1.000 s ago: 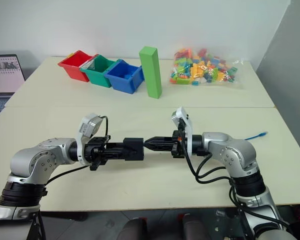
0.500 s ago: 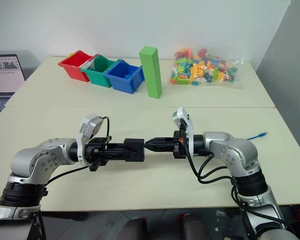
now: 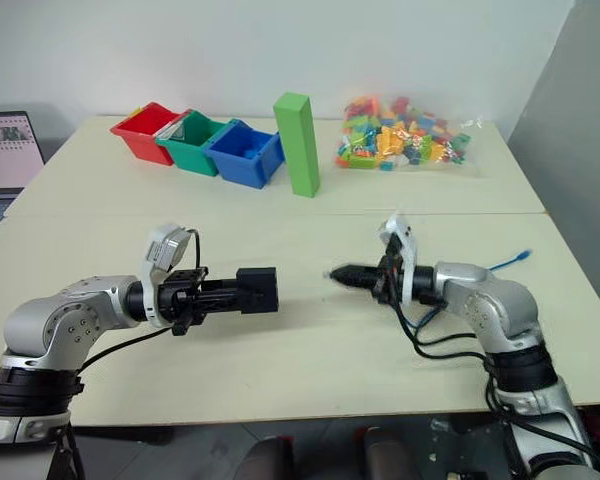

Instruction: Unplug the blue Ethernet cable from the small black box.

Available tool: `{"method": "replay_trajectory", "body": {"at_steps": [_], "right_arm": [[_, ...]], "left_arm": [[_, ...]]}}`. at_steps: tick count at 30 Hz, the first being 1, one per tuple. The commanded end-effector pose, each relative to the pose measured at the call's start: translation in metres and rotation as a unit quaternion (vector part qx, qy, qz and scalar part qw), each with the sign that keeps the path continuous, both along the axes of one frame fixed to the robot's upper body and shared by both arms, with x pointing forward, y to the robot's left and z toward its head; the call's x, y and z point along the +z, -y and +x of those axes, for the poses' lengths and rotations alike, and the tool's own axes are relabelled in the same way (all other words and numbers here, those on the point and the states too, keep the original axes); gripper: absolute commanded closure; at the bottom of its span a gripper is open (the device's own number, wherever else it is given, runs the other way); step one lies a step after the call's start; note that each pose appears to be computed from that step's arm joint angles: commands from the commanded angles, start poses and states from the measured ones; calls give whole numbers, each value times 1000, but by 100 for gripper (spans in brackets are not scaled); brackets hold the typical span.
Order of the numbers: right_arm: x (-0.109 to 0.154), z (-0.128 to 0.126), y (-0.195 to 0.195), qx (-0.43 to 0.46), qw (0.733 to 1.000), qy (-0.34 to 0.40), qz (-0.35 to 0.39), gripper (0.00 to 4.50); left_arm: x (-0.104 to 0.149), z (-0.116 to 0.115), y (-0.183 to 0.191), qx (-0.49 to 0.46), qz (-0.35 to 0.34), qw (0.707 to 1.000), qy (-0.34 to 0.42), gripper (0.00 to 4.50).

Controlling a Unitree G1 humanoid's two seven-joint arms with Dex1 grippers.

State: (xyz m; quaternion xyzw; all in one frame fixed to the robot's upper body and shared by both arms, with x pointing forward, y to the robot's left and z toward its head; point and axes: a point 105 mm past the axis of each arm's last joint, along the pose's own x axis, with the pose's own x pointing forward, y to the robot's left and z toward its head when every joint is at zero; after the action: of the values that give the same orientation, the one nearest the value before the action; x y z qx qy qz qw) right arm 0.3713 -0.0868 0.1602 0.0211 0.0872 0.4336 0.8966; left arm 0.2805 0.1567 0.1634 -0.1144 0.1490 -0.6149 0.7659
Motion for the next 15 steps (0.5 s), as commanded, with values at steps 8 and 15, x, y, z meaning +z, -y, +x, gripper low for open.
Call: {"method": "replay_trajectory", "body": {"at_steps": [8, 15], "right_arm": [[-17, 72, 61, -254, 954, 106, -120, 361], [9, 61, 56, -223, 958, 153, -91, 185]], "left_arm": [[-8, 9, -3, 57, 42, 997, 45, 371], [-12, 28, -9, 132, 57, 985, 91, 371]]}}
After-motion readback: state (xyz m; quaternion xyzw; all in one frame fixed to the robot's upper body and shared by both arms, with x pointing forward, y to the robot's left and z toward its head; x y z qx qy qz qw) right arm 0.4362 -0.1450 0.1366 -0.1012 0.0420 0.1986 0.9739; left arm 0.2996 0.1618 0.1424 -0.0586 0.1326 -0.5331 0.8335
